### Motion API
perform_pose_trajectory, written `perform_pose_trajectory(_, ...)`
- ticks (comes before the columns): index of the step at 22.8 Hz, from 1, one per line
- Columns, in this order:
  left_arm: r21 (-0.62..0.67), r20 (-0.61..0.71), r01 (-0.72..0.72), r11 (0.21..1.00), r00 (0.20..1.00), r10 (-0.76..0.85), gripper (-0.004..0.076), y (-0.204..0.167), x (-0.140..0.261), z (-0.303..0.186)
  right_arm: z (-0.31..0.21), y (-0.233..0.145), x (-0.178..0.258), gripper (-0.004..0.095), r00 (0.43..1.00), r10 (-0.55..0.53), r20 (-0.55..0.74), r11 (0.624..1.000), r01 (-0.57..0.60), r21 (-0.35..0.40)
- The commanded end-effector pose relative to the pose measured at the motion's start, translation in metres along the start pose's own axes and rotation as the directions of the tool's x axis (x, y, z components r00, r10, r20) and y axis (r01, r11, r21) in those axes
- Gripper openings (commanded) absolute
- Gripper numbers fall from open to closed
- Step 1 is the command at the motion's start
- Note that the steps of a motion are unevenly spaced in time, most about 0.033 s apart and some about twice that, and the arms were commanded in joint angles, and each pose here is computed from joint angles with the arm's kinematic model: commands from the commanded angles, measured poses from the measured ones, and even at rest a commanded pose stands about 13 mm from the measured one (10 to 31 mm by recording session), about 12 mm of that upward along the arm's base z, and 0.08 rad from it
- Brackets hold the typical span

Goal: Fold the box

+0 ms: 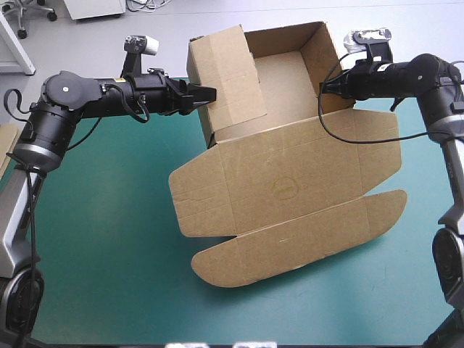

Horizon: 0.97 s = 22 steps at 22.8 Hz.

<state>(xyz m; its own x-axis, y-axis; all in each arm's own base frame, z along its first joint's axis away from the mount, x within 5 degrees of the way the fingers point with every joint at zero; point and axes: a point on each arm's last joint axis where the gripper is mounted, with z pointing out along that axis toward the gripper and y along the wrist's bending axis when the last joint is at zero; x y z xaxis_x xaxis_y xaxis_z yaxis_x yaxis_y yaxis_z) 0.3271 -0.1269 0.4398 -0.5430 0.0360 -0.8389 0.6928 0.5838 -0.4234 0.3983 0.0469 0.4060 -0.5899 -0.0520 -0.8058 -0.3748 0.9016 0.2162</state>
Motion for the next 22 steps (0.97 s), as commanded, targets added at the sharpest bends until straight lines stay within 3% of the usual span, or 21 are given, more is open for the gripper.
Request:
perform_pose_trajectory(1, -0.015, 0.068, -0.015, 1.0, 0.998, 0.016, 0.0442, -0.019, -0.014, -0.016, -0.03, 0.02, -0.022, 0.0, 0.99, 0.027, 0.139, 1.0, -0.026, -0.009)
perform_pose_trajectory(11, -0.181, -0.017, 0.002, 0.983, 1.0, -0.005, 0.0442, -0.001, -0.014, -0.009, -0.01, 0.049, -0.015, 0.0, 0.995, 0.057, 0.083, 0.997, -0.061, 0.037)
perform_pose_trajectory(14, -0.261, -0.079, -0.044, 0.964, 0.997, 0.024, 0.0441, -0.002, -0.016, -0.005, 0.0, 0.056, -0.011, 0.0002, 0.996, 0.065, 0.054, 0.997, -0.067, 0.031)
perform_pose_trajectory(17, -0.329, -0.165, -0.07, 0.942, 0.986, 0.015, 0.0441, 0.001, -0.014, 0.002, 0.01, 0.064, -0.007, 0.0002, 0.999, 0.039, 0.024, 0.997, -0.041, 0.073)
perform_pose_trajectory(22, -0.409, -0.222, -0.039, 0.912, 0.973, -0.058, 0.0422, 0.018, -0.007, 0.012, 0.015, 0.071, -0.004, 0.0002, 0.998, 0.058, 0.011, 0.995, -0.059, 0.08)
